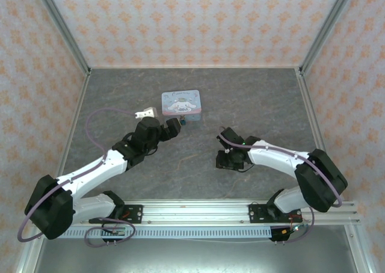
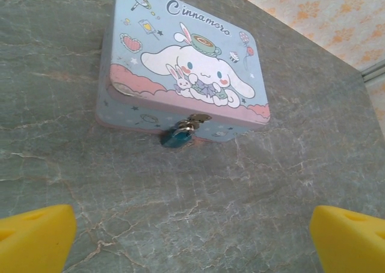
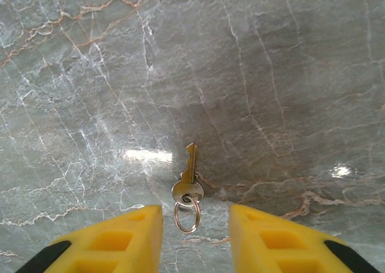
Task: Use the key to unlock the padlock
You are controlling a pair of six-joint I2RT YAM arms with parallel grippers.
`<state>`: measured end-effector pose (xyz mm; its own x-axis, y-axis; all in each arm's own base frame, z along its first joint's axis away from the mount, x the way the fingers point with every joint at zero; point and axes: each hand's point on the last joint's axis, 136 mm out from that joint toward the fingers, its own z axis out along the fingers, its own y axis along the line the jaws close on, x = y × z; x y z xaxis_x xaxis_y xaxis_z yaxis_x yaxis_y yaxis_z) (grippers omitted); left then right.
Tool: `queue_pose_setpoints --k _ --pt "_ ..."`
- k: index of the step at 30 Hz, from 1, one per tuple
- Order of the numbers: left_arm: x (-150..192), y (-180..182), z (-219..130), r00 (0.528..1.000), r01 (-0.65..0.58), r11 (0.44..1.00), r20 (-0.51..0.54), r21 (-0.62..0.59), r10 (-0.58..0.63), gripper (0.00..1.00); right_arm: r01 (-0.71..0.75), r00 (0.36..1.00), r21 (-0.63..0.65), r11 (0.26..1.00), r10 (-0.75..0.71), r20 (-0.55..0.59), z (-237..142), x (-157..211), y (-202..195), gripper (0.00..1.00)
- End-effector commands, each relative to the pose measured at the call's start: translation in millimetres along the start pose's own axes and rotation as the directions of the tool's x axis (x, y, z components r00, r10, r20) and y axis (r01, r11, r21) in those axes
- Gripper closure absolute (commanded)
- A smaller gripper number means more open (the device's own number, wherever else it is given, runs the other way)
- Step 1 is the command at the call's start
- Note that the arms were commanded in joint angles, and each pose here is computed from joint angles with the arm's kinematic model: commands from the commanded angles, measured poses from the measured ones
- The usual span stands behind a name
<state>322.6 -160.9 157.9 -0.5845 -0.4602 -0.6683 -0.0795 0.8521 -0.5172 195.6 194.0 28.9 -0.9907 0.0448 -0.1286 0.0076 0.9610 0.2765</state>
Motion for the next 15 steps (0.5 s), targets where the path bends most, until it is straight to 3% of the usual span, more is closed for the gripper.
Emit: queue_pose_setpoints --k 1,15 --pt "-11.1 -2.3 -6.5 0.999 0.012 1.0 0.035 -0.019 -0.011 0.0 0.01 1.0 0.04 0.999 -0.01 0.008 -0.2 -4.9 -0.3 0.69" --pt "-9.4 1.6 -6.2 0.999 0.016 0.999 0.032 -0.036 -0.015 0.0 0.032 0.997 0.096 0.995 -0.026 -0.067 17.2 7.9 -6.2 0.79"
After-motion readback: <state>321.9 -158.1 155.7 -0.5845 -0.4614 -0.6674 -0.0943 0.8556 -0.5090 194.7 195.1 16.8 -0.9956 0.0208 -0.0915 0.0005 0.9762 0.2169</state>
